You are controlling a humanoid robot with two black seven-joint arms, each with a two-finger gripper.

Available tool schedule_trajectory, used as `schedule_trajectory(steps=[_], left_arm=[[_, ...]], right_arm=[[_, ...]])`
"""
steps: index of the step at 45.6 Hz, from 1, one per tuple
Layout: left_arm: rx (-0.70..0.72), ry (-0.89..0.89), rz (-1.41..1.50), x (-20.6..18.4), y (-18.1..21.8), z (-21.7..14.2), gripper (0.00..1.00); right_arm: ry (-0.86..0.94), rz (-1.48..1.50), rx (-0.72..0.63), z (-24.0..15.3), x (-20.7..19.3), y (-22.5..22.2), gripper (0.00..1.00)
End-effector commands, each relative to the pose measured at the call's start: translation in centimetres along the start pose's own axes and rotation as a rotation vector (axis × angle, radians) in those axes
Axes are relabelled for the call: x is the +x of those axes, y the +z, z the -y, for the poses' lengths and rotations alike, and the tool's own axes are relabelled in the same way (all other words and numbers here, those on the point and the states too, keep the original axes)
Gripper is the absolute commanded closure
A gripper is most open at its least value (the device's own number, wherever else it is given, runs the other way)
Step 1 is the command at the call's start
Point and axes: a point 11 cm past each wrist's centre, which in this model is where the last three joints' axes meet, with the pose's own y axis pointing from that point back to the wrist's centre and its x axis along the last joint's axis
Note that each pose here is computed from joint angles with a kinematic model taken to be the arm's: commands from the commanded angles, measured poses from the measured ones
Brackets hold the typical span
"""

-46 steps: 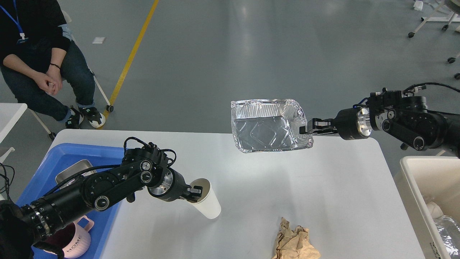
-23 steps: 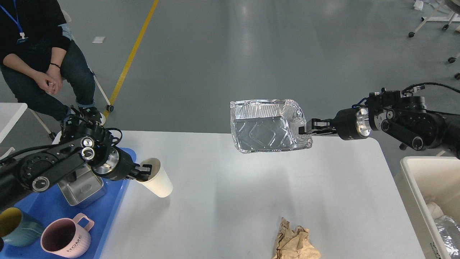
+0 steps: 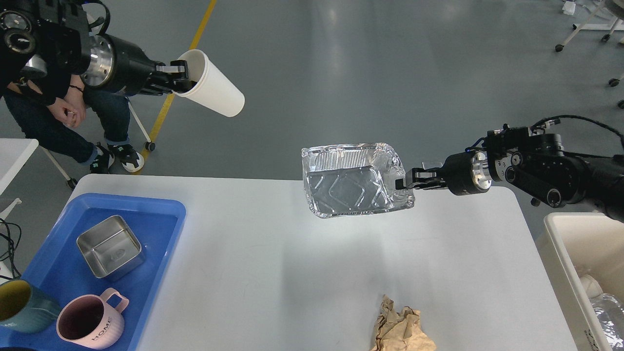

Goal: Tidy desktop
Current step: 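Place the paper cup into the held foil tray and release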

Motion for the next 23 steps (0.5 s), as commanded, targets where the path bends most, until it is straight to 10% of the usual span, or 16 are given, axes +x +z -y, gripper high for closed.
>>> schedule_trajectory(steps=[1, 23], left_arm=[[-0.041, -0.015, 0.022, 0.6, 3.6, 1.8, 1.0], [-0.096, -0.207, 0.125, -6.7, 12.9, 11.3, 1.0]], right_arm=[[-0.02, -0.009, 0.021, 1.0, -0.3, -0.9, 1.0], [-0.044, -0.03, 0.031, 2.2, -0.6, -1.9, 1.0]])
